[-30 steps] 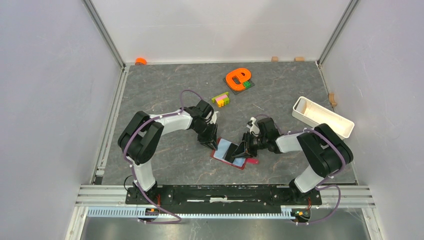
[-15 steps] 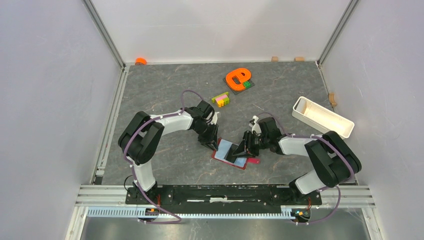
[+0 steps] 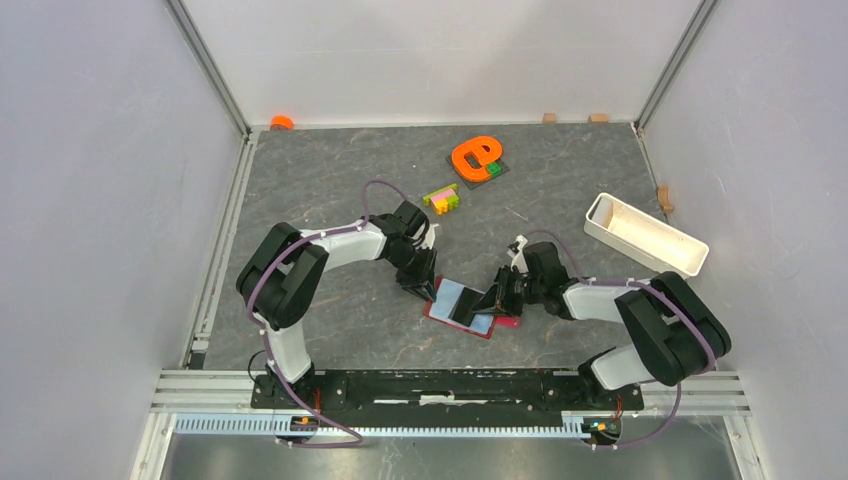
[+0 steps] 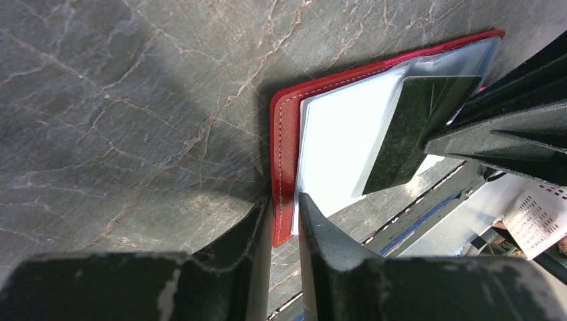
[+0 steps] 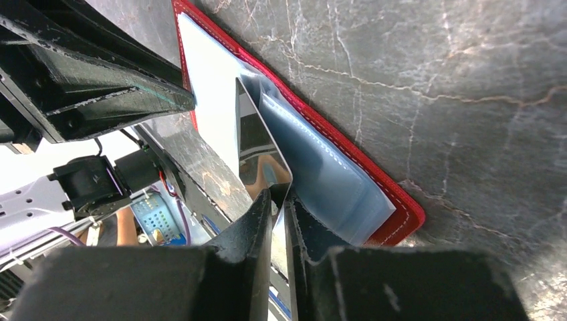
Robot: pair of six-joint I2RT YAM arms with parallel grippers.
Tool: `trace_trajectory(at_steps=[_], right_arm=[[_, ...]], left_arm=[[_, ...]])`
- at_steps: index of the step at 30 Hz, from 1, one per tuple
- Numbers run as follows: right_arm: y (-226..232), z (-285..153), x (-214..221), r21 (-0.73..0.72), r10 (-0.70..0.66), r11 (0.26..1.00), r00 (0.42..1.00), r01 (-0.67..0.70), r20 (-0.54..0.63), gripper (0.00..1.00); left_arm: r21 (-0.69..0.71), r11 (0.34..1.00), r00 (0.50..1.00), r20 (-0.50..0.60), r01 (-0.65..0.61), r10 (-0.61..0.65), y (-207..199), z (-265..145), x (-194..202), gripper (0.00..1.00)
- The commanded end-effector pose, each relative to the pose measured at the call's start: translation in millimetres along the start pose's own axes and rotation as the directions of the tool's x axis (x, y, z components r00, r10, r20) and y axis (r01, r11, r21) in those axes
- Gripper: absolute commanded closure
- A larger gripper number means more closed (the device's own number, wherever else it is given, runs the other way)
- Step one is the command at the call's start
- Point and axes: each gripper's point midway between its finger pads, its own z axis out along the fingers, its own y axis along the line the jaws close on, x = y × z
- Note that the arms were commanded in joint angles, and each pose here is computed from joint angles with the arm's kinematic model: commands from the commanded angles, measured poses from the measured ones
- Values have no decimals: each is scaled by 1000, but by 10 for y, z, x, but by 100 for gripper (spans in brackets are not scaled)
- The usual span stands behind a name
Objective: Put the credit cards into the card holder
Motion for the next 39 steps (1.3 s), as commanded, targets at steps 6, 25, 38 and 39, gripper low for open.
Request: trace_trajectory(at_steps=[6,25,38,39], right_arm=[[-299,13,8,77,87,993,992,-94,89,85],[-489,-38,229,151,147,977,988,-151,34,100],[-547,-116,275,175,171,968,983,-179,62,100],[-548,-116,275,177,172,968,983,-180,62,100]], left_arm=[[13,1000,1000,2,-18,18,-74,23,-13,73],[10,999,999,9,-31,31,-99,11,-17,73],[3,999,999,9,-32,32,-92,8,-13,73],[4,1000,999,9,-31,31,-95,7,-13,73]])
